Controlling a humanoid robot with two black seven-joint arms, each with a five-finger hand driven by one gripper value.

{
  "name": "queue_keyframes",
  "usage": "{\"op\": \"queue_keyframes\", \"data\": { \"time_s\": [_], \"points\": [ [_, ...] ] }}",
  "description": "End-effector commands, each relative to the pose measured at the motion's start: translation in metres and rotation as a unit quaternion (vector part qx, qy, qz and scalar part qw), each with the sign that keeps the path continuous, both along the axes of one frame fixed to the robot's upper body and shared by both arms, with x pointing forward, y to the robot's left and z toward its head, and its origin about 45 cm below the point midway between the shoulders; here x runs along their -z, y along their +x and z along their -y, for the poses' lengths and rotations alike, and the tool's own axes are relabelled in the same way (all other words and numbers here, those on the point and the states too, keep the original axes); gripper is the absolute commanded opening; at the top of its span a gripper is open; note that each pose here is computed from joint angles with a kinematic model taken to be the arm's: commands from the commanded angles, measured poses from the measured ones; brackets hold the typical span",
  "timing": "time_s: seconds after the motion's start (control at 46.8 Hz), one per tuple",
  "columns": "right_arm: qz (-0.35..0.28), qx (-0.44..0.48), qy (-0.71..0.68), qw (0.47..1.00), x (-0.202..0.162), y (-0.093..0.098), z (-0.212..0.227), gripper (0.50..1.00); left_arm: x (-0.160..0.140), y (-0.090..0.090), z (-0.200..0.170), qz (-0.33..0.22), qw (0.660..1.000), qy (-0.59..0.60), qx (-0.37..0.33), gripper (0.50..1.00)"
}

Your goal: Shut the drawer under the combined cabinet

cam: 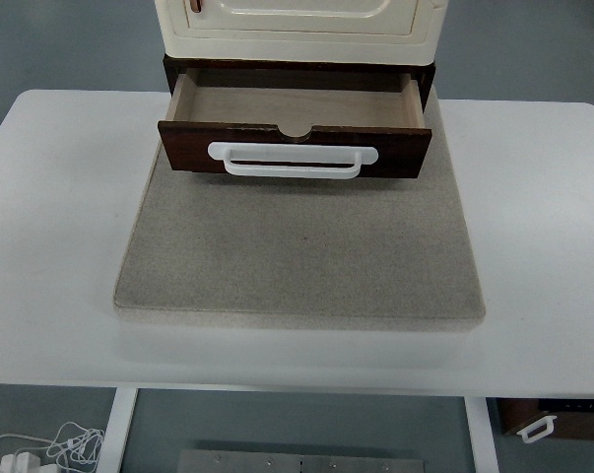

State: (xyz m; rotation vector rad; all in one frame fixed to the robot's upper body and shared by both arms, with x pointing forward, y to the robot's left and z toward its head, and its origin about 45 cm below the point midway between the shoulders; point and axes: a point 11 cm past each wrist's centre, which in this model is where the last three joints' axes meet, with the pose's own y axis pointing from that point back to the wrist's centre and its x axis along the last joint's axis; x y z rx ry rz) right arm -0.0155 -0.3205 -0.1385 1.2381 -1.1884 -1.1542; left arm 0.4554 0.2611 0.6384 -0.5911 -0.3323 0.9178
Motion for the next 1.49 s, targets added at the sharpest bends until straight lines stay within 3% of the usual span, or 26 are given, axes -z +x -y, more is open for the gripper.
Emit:
{"op": "queue_keyframes", "data": {
  "time_s": [0.0,0.427,0.576,0.961,1.302,1.473],
  "points": [
    [0.001,0.000,-0.001,1.000,0.000,0.001,0.000,0.952,-0.003,-0.013,0.021,0.018,0.999,0.023,0.021,1.000],
    [0.001,0.000,0.000,1.000,0.000,0.001,0.000,0.952,0.043,-0.077,0.147,0.057,0.967,0.209,0.133,1.000],
    [0.001,0.000,0.001,1.000,0.000,0.001,0.000,0.952,0.082,-0.081,0.174,0.030,0.943,0.297,0.148,1.000],
    [0.000,0.000,0.000,1.000,0.000,0.000,0.000,0.952,0.159,-0.104,0.213,-0.040,0.868,0.438,0.232,1.000],
    [0.000,0.000,0.001,1.000,0.000,0.000,0.000,0.952,0.222,-0.122,0.221,-0.099,0.768,0.570,0.276,1.000],
    [0.000,0.000,0.000,1.000,0.000,0.000,0.000,0.952,0.252,-0.122,0.212,-0.118,0.715,0.635,0.266,1.000]
  ]
}}
